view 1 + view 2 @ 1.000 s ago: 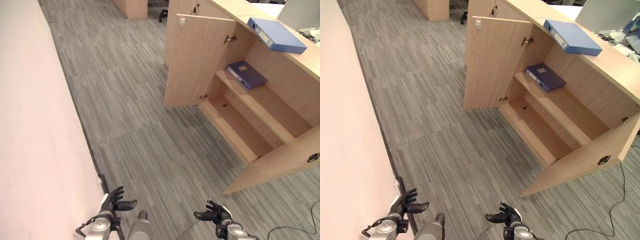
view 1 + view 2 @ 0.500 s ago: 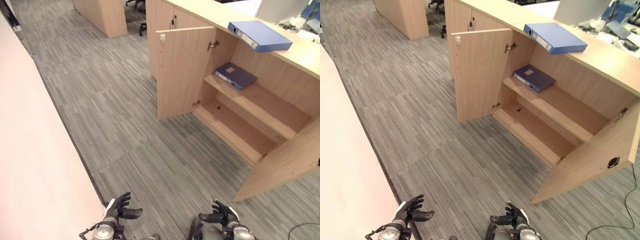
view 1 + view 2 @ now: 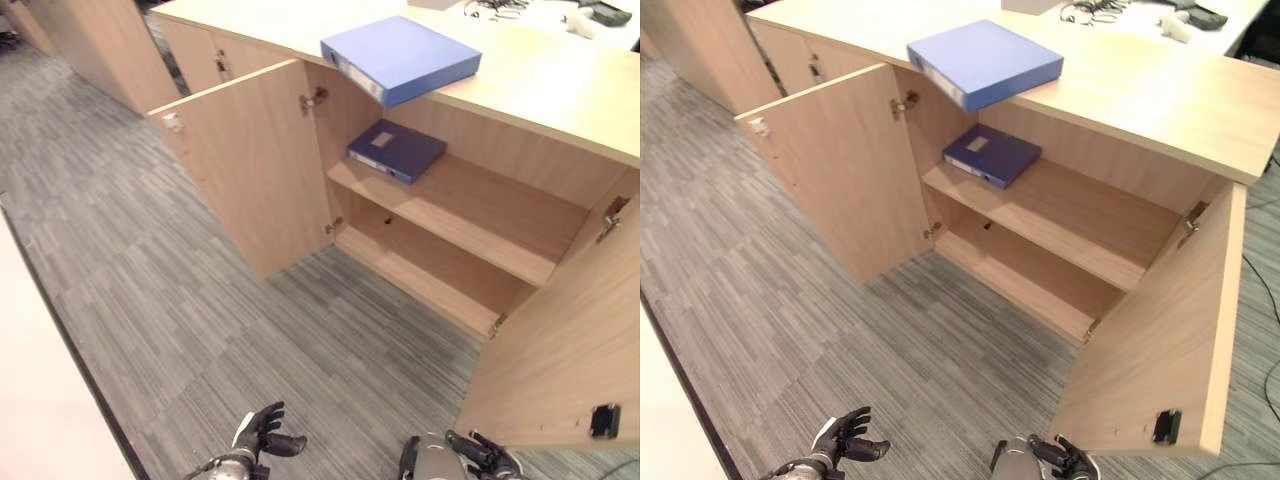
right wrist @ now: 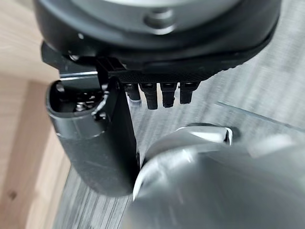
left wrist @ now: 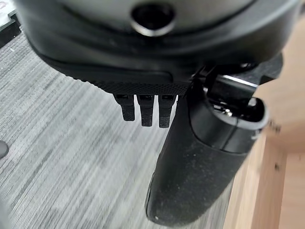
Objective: Put the empty folder in the office cabinet
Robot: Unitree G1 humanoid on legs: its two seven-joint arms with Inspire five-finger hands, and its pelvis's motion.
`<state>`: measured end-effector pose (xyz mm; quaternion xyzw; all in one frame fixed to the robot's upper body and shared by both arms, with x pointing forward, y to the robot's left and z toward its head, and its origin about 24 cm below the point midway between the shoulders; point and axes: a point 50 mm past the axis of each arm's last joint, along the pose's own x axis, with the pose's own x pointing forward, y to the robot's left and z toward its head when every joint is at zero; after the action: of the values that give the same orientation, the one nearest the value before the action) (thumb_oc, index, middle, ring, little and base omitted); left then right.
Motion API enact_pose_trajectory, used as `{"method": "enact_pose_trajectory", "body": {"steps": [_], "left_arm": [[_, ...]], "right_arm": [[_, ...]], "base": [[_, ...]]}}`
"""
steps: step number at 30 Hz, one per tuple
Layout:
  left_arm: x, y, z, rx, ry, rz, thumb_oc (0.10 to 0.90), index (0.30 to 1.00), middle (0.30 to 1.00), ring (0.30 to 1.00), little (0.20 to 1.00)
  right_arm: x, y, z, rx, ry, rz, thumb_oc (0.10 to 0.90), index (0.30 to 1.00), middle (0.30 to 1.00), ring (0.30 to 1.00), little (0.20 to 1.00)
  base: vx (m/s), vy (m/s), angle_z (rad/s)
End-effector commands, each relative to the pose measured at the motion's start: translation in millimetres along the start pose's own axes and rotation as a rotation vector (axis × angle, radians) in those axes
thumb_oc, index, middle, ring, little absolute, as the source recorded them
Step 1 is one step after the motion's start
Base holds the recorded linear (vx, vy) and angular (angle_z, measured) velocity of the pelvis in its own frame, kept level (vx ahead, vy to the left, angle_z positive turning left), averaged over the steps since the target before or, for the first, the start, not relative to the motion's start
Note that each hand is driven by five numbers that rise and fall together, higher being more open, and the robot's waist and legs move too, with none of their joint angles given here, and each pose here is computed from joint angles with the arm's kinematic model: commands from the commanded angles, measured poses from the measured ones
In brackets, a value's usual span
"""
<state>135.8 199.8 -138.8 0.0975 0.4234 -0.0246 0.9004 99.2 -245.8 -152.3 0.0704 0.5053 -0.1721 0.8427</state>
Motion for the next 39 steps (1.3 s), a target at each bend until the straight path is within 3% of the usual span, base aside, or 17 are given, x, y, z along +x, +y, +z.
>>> {"method": "enact_pose_trajectory", "body": {"steps": [1,8,16,22,39], "left_arm": [[4,28,45,0.019,-0.198,0.061,0.800,0.900,0.900,0.900,0.900],[5,13,45,0.032,-0.190,0.020,0.800,0.900,0.900,0.900,0.900],[5,18,33,-0.010,-0.147,0.064,0.800,0.900,0.900,0.900,0.900],[5,23,34,-0.002,-0.150,0.071,0.800,0.900,0.900,0.900,0.900],[2,51,74,0.085,-0.294,0.103,0.800,0.900,0.900,0.900,0.900]], "right_arm": [[0,-11,47,-0.152,-0.208,-0.021,0.800,0.900,0.900,0.900,0.900],[-1,-12,53,-0.173,-0.228,-0.012,0.800,0.900,0.900,0.900,0.900],[0,-4,49,-0.205,-0.218,0.005,0.800,0.900,0.900,0.900,0.900],[1,-2,48,-0.183,-0.204,0.012,0.800,0.900,0.900,0.900,0.900],[-14,-36,-48,-0.070,0.142,-0.114,0.800,0.900,0.900,0.900,0.900]], "base": [[0.31,-0.317,-0.46],[0.47,0.011,-0.78],[0.28,0.085,-1.27],[0.16,0.278,-0.37],[0.04,0.237,-0.21]]}}
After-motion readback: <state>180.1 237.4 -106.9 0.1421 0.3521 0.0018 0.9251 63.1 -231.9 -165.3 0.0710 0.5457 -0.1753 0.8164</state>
